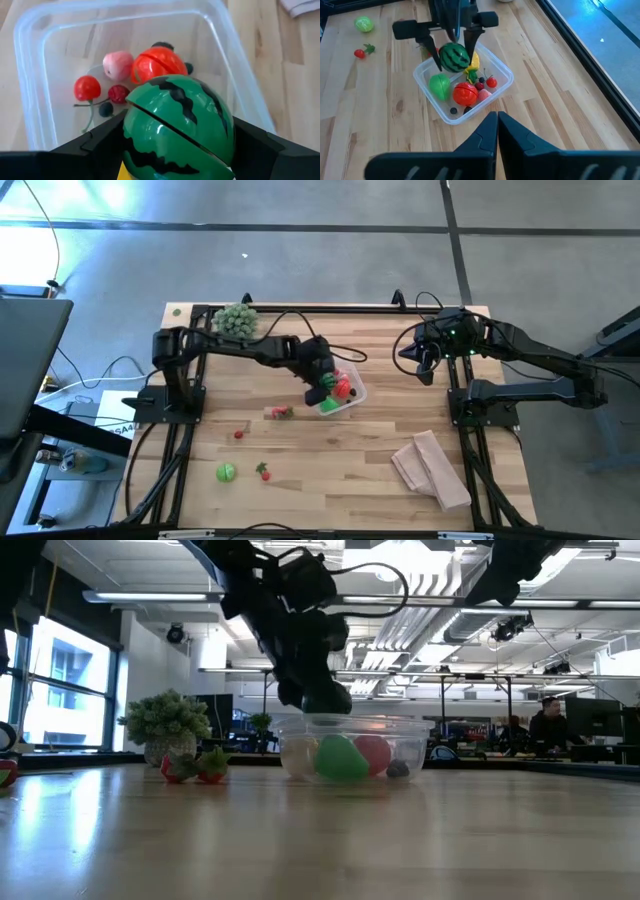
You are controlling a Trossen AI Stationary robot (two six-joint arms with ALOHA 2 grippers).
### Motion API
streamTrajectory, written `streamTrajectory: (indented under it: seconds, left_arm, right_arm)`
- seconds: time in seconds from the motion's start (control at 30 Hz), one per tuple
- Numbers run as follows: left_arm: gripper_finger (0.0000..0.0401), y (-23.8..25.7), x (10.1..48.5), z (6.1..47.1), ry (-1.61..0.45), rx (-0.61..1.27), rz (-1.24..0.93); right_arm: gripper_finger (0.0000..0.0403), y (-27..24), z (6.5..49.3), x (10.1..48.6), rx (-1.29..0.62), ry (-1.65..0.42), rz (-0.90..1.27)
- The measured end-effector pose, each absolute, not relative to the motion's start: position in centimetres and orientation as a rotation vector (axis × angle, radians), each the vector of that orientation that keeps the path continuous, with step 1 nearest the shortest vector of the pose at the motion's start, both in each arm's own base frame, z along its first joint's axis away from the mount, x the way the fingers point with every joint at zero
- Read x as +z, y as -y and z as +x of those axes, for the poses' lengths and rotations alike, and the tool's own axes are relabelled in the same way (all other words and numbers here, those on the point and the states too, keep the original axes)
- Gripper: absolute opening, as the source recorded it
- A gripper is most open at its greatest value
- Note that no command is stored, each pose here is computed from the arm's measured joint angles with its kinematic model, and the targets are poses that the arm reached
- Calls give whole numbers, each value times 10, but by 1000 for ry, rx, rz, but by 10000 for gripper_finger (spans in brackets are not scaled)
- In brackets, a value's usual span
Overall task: Pick and placing Produce into tupperware
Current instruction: Put the green watermelon into the transparent bin
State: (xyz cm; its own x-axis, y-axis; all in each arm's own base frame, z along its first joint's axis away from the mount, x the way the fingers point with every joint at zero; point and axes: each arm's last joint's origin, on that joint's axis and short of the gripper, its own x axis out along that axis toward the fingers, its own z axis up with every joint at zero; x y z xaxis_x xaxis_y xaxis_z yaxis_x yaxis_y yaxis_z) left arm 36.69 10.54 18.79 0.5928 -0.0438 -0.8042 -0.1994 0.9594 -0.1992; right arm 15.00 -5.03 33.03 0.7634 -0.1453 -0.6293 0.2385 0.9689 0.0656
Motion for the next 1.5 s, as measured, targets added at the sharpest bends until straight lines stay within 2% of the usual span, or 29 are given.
streamTrajectory:
  seconds: [0.43,1.5]
  left_arm:
    - [280,-105,173,367,-1006,95,-286]
    - [280,-106,174,367,-1003,154,-312]
  right_arm:
    - [4,50,150,330,-210,-671,145]
    - [4,50,150,330,-210,-671,145]
